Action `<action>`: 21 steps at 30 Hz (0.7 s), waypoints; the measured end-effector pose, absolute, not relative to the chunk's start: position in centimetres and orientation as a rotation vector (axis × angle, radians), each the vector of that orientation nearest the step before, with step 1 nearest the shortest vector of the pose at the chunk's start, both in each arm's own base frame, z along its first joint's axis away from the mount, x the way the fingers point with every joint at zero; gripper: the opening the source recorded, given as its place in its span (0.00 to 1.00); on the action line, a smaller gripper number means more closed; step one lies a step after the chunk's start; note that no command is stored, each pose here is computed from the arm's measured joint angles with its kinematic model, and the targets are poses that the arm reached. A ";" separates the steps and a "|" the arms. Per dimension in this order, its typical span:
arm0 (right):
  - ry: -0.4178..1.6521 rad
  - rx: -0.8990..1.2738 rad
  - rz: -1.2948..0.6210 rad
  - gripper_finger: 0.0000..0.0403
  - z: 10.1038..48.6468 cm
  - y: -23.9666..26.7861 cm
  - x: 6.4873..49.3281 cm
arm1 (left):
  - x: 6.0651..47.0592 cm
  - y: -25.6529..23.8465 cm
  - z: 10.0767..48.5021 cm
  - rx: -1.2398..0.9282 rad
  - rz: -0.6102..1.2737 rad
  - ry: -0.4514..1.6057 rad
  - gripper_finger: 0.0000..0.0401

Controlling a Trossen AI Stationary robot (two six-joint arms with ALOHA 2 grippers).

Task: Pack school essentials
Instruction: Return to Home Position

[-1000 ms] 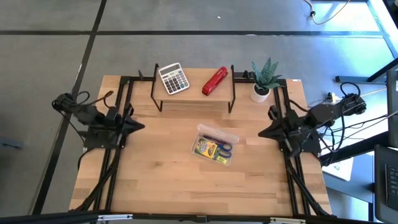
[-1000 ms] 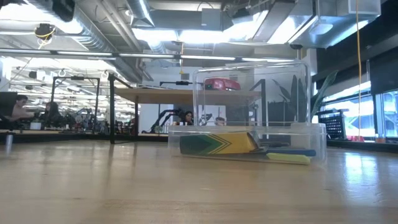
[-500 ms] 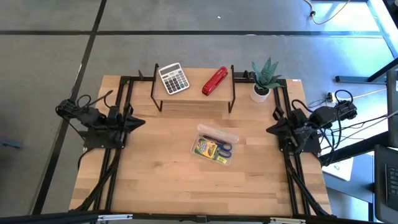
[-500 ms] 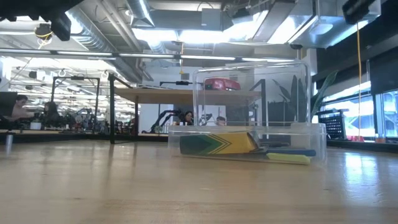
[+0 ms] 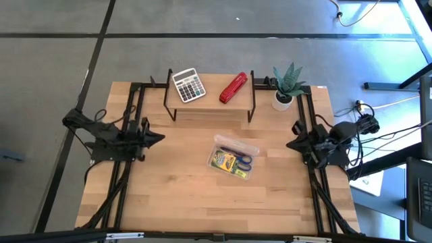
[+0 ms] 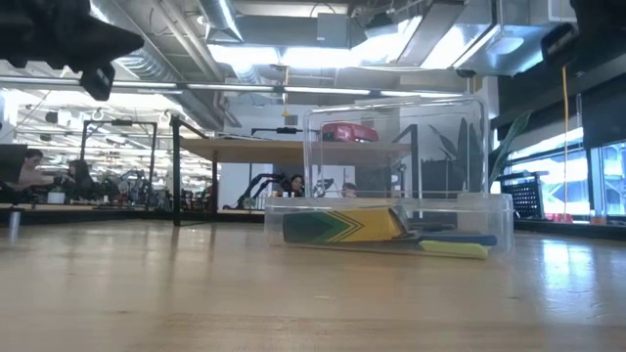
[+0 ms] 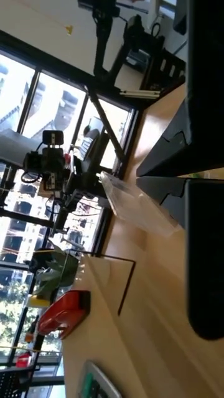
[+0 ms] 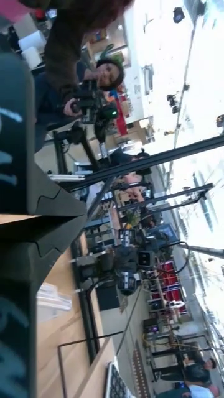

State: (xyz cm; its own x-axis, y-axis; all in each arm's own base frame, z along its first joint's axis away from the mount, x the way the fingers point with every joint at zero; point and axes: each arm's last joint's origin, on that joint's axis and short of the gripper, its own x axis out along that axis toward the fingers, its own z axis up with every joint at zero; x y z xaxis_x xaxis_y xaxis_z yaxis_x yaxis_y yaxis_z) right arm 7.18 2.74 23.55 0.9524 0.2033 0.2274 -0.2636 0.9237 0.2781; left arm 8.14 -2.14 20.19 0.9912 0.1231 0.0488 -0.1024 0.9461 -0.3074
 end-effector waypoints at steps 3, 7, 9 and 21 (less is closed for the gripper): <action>-0.184 0.302 0.240 0.00 22.8 2.9 7.5 | 8.4 -2.3 19.3 -0.304 0.116 -0.062 0.00; -0.136 0.287 0.247 0.00 21.2 3.2 8.0 | 8.8 -2.4 17.9 -0.299 0.119 -0.050 0.00; -0.127 0.275 0.268 0.00 20.5 3.3 8.2 | 9.0 -2.5 17.3 -0.302 0.118 -0.066 0.00; -0.023 0.184 0.274 0.00 17.0 3.8 9.0 | 9.0 -2.5 17.2 -0.180 0.144 -0.076 0.00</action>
State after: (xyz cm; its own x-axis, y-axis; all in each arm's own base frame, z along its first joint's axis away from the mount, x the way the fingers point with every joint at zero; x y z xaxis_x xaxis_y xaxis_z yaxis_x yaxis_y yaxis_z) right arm 8.99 3.77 17.00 0.9624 0.2674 0.0471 -0.2715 0.9460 0.1773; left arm 9.05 -2.50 17.25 0.9869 0.1492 0.0619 -0.1356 0.9735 -0.1841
